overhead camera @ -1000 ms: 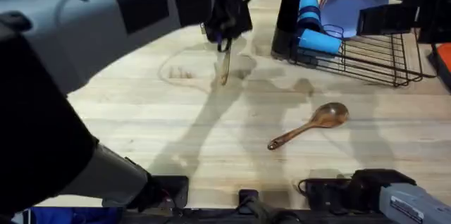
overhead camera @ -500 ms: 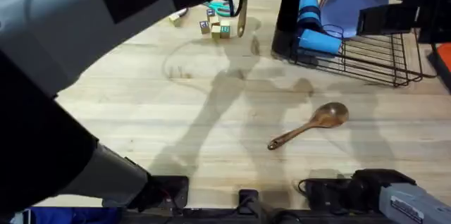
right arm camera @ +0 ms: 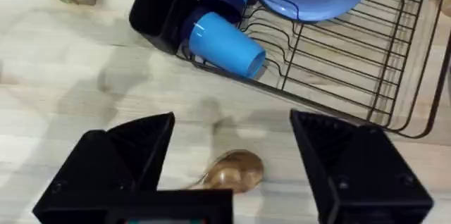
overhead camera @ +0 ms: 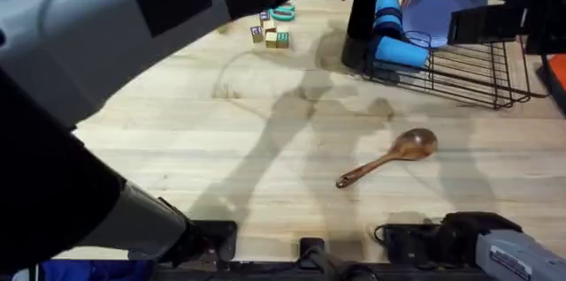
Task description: Pick up the spoon on the table one by one and put them onto the rack
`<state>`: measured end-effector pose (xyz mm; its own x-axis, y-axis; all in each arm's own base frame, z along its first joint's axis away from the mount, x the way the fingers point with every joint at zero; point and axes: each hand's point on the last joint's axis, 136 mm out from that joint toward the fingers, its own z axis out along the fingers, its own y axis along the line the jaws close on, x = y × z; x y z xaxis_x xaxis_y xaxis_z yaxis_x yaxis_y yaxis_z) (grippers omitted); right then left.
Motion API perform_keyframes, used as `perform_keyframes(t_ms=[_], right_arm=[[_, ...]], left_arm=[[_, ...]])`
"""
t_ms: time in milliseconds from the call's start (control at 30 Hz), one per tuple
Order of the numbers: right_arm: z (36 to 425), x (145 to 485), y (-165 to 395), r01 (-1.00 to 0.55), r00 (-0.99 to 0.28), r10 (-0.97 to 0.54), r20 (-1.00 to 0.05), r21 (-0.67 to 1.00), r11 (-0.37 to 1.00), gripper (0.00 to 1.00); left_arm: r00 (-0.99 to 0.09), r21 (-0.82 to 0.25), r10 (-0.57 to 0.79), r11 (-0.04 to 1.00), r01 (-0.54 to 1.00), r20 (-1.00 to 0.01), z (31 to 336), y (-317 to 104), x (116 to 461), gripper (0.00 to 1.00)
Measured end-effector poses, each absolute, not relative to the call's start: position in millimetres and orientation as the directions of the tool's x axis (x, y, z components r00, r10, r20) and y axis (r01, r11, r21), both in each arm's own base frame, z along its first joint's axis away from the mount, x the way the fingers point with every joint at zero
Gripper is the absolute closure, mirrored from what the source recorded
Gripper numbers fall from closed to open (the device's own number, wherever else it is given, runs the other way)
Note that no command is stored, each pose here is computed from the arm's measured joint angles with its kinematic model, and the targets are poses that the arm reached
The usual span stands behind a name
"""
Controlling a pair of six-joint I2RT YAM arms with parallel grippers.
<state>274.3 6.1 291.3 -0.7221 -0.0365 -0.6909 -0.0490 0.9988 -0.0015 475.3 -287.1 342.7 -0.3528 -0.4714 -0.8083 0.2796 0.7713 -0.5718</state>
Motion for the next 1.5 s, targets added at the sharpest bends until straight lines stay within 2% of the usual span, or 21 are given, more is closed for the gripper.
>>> perform_keyframes(t_ms=[67, 233, 300, 633, 867, 1267, 1500], right_arm=[[291, 274, 6, -0.049, -0.722, -0.036, -0.691, -0.001, 0.999, 0.005], [291, 274, 6, -0.049, -0.722, -0.036, -0.691, -0.001, 0.999, 0.005], [291, 274, 6, -0.049, -0.722, -0.036, -0.691, -0.001, 0.999, 0.006], [291, 274, 6, -0.049, -0.722, -0.036, -0.691, -0.002, 0.999, 0.005], [292, 275, 6, -0.049, -0.720, -0.036, -0.693, -0.002, 0.999, 0.005], [293, 276, 6, -0.049, -0.716, -0.036, -0.697, -0.002, 0.999, 0.005], [293, 276, 6, -0.049, -0.716, -0.036, -0.697, -0.002, 0.999, 0.005]], left_arm=[[-0.296, -0.556, -0.472, 0.741, 0.377, -0.830, 364, -306, 470, 0.955], [-0.264, -0.526, -0.456, 0.727, 0.440, -0.850, 360, -328, 472, 0.955], [-0.251, -0.520, -0.456, 0.720, 0.459, -0.854, 345, -341, 481, 0.955], [-0.269, -0.497, -0.418, 0.741, 0.451, -0.868, 304, -354, 496, 0.955], [-0.327, -0.446, -0.325, 0.784, 0.432, -0.887, 271, -360, 494, 0.957], [-0.371, -0.416, -0.265, 0.804, 0.426, -0.890, 267, -366, 490, 0.955], [-0.308, -0.413, -0.294, 0.785, 0.463, -0.905, 278, -370, 492, 0.957]])
